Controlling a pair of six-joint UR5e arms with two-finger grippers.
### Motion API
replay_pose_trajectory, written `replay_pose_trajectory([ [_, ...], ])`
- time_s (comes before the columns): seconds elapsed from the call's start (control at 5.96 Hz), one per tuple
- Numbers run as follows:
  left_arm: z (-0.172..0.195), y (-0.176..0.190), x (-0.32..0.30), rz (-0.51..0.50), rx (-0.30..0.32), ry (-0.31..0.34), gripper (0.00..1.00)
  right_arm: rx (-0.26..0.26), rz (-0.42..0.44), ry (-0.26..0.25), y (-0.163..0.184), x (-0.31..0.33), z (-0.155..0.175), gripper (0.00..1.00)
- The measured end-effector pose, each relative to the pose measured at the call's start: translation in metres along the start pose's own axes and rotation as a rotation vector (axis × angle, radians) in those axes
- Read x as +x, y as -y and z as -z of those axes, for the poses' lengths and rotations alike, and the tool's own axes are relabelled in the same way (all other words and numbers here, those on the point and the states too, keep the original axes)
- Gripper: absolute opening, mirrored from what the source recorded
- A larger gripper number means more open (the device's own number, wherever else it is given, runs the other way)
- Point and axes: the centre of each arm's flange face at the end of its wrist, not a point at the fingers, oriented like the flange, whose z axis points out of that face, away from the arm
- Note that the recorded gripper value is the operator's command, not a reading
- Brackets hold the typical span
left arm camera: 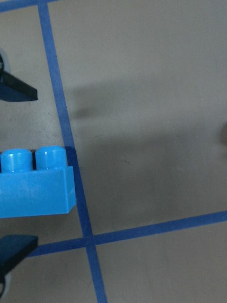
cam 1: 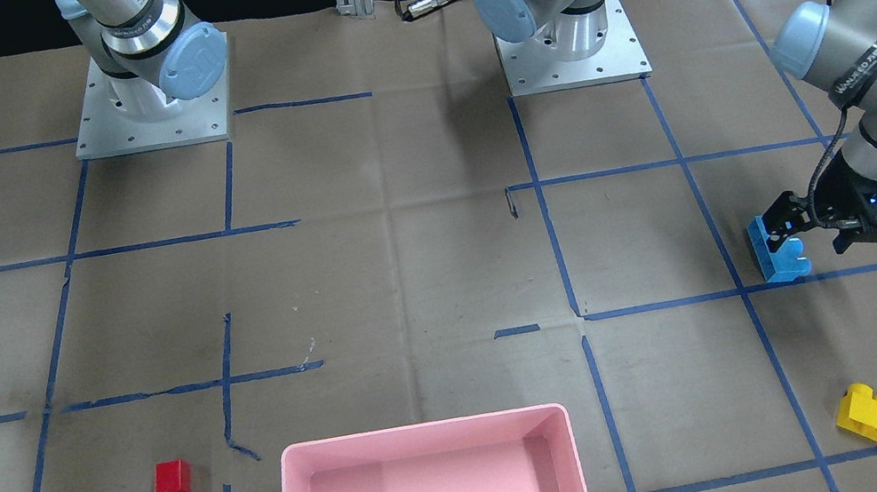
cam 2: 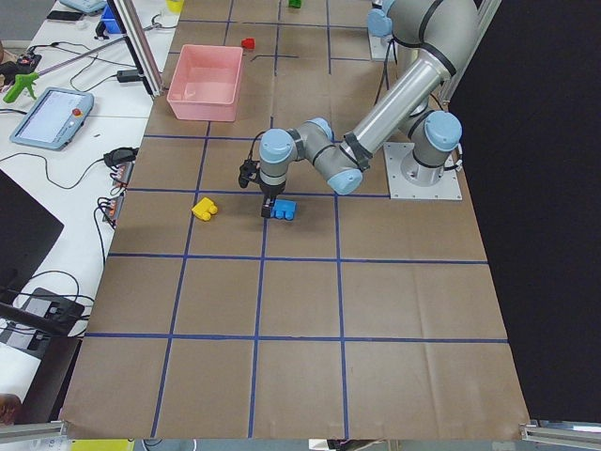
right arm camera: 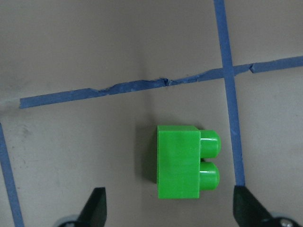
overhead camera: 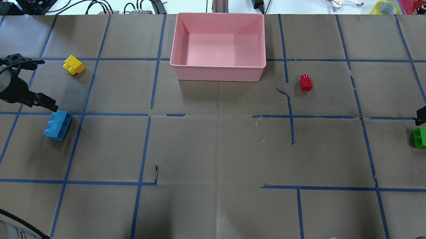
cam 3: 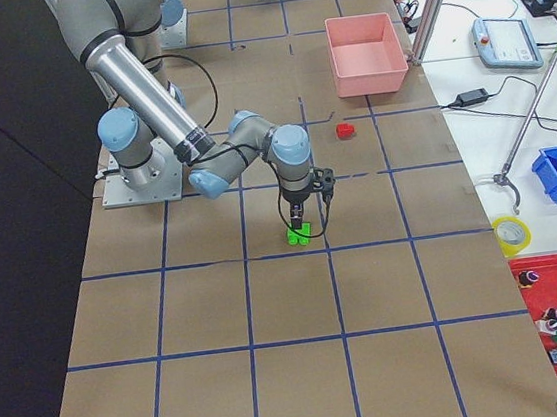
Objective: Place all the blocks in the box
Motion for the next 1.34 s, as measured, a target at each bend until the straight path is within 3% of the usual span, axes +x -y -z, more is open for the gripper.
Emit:
replay_pose_trajectory([
  [0.67,-0.020,-0.017,0.011,-0.002,-0.023,-0.022,0.97,0.000,0.010,-0.010,0.012,0.020,-0.066,0.94],
  [1.01,-0.027,-0.015,0.007,-0.018,-0.020,-0.019,0.97,-0.003,0.009,-0.012,0.011,0.019,-0.066,0.80],
  [1.17,-0.030,-0.015,0.006,-0.031,-0.019,-0.018,0.91,-0.004,0.008,-0.012,0.011,0.019,-0.065,0.68],
  [1.34,-0.031,-0.015,0.006,-0.036,-0.019,-0.018,0.76,-0.007,0.005,-0.010,0.010,0.019,-0.065,0.55],
])
